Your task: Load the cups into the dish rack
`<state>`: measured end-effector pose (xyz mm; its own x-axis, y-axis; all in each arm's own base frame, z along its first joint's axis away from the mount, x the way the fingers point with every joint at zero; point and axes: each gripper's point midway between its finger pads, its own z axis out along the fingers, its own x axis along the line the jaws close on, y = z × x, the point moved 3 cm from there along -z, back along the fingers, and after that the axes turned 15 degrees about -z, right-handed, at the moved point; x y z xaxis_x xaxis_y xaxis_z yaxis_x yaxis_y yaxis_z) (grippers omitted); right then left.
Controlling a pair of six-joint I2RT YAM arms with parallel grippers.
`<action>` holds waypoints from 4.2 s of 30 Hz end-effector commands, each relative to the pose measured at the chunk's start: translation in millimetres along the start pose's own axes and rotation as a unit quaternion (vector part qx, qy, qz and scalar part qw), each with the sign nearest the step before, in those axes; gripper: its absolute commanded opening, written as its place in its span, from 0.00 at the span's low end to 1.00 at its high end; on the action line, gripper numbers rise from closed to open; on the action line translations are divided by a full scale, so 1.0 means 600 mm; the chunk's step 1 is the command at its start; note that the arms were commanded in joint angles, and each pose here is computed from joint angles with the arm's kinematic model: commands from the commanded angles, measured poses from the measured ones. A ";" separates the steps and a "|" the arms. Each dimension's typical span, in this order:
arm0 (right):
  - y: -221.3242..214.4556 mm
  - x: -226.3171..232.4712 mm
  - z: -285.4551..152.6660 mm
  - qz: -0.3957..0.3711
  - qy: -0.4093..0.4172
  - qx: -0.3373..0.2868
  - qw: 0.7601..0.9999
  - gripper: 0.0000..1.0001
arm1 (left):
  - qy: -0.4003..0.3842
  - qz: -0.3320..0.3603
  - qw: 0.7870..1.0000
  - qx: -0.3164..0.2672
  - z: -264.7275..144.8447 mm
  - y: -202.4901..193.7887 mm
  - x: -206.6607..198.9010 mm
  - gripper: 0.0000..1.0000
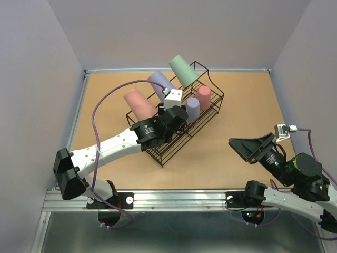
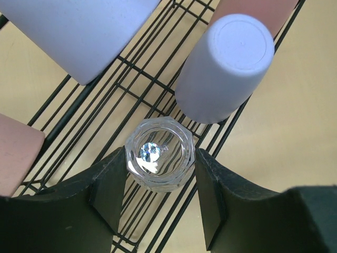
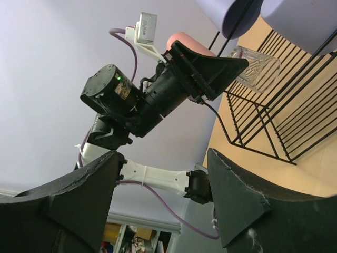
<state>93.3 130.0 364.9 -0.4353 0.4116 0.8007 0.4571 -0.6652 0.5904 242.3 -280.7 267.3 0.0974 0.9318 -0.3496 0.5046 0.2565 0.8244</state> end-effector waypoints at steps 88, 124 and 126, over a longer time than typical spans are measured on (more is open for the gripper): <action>-0.162 -0.010 0.130 -0.114 -0.089 0.197 0.970 0.79 | 0.021 -0.232 0.964 -0.132 -0.339 0.143 0.307 0.97; -0.127 -0.051 0.087 -0.068 -0.097 0.121 0.985 1.00 | 0.020 -0.283 0.949 -0.136 -0.339 0.075 0.375 0.97; -0.117 -0.047 0.080 -0.079 -0.087 0.115 0.986 1.00 | 0.027 -0.276 0.947 -0.162 -0.338 0.098 0.369 0.97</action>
<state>108.8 201.7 298.5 -0.3560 0.6191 0.7000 0.6132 -0.4105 0.6749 109.8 -13.7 304.4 -0.1443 0.6841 -0.7150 0.2893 0.7201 0.6306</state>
